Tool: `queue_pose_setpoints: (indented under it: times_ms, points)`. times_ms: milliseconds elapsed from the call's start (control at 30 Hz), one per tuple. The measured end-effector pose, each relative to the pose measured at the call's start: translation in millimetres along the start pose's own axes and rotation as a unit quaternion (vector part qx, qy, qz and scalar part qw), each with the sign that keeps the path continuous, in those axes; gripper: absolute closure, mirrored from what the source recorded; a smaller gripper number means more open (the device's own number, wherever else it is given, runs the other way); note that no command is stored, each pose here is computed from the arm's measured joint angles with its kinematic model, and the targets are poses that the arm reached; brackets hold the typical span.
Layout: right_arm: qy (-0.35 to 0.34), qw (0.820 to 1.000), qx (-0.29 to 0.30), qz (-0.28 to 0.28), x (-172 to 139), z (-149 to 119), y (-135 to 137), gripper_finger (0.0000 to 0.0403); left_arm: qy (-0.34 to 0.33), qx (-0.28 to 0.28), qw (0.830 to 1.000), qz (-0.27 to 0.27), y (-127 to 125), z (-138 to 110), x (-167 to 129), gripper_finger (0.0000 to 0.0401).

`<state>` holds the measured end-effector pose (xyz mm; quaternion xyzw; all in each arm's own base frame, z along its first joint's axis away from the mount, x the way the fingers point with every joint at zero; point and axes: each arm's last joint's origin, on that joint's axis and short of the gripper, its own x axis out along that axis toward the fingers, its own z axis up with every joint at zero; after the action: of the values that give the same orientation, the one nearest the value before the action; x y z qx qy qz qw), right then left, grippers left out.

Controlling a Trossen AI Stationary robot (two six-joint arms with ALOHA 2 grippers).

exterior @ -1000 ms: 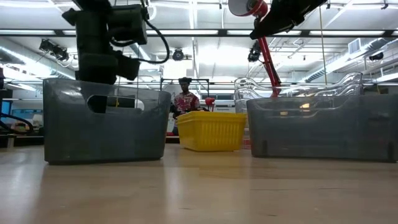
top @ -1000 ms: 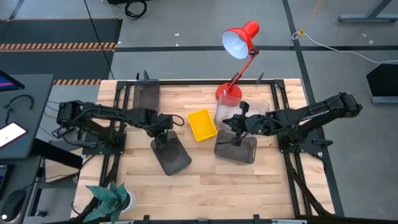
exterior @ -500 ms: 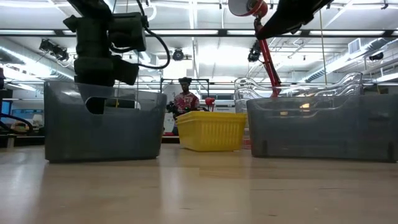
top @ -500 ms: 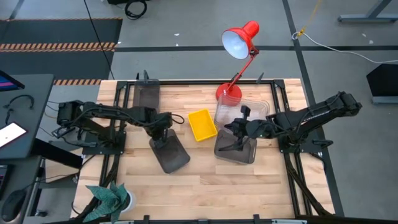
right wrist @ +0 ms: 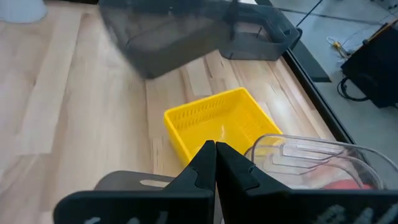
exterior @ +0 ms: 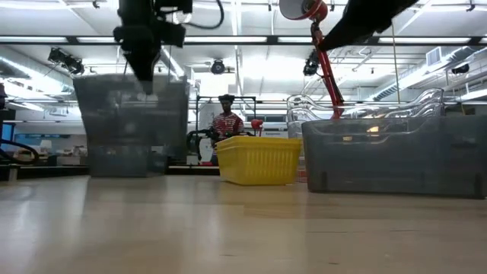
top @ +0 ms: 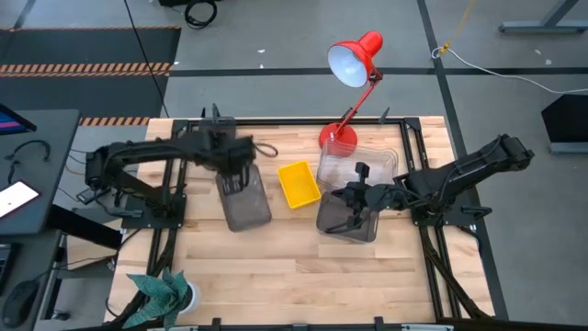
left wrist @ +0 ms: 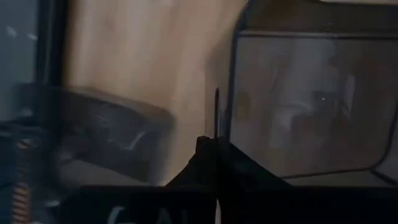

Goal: Stack baskets by color
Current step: Stack the bottom left black bin on top of the top black bin

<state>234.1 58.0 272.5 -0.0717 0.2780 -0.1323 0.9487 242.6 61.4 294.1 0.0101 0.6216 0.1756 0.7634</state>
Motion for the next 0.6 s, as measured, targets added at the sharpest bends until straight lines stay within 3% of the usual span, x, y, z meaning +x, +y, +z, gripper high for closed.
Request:
queue_pose_setpoints:
  times_ms: [267,600]
  points:
    - [-0.022,1.000,0.000,-0.004,20.7,-20.6,-8.9,0.0393,-0.042,0.025,0.997,0.056,55.0,10.3,-42.7,0.0400]
    - [-0.033,0.999,-0.027,0.026,23.9,-19.3,-12.0,0.0393,-0.005,0.041,0.994,0.104,115.0,-6.8,-42.0,0.0400]
